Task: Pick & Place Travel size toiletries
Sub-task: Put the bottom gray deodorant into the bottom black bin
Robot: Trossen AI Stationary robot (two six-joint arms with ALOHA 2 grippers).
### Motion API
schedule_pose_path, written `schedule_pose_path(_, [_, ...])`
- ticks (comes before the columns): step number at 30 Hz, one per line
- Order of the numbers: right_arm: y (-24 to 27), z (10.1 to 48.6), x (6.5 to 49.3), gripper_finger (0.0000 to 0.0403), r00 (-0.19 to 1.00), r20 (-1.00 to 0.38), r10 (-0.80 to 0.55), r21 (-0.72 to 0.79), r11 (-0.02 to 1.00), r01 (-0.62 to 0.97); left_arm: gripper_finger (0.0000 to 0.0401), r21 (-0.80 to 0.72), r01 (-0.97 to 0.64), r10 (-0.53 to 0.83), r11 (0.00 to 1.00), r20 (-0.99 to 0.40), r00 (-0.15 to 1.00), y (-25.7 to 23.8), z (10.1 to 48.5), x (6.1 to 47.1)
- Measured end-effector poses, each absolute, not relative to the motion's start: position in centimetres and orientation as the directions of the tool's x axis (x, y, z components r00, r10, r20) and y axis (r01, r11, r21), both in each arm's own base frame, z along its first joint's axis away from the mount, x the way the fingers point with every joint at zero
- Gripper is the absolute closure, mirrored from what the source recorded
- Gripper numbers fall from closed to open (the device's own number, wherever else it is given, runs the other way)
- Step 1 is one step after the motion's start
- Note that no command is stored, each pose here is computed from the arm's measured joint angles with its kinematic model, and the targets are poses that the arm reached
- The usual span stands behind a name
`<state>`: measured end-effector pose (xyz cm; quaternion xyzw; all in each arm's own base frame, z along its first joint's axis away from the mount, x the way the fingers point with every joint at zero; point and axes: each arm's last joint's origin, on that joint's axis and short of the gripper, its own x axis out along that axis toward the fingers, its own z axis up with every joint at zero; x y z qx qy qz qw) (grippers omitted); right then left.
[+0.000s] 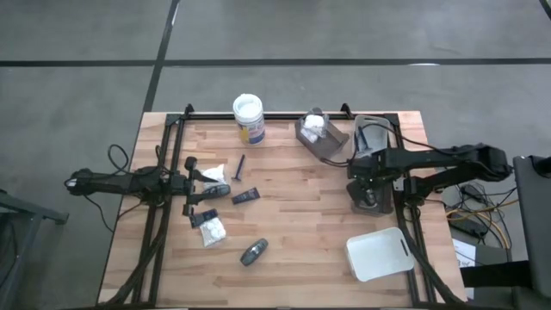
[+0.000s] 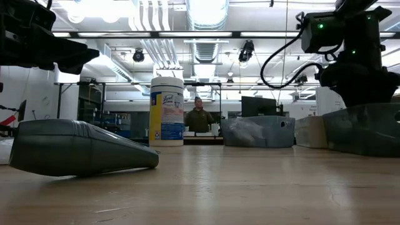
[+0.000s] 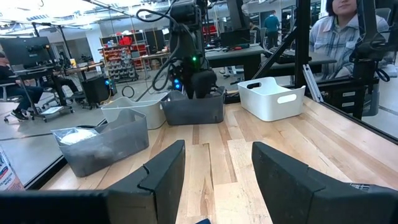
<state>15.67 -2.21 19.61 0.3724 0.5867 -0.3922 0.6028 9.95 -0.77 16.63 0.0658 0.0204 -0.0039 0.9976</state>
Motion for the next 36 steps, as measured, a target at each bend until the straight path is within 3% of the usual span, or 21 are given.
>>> schedule_pose_path(11, [-1.9,20.6,15.0,0.0077,0.086,-0.996,0.03,0.091,0.415,0.905,0.0208,0.131,0.01,-0.005,0.991,-0.041,0.999,-0.8,16.6,10.0])
schedule_pose_path(22, [-1.7,21.2,14.7,0.0111,0.15,-0.985,0.089,0.174,0.463,0.869,0.0208,0.131,0.01,-0.005,0.991,-0.041,0.999,-0.8,16.6,9.9])
schedule_pose_path(36, [-1.6,21.8,17.0,0.0149,0.393,-0.904,0.166,0.417,0.545,0.728,0.0208,0.131,0.01,-0.005,0.991,-0.041,0.999,-0.8,16.6,9.9])
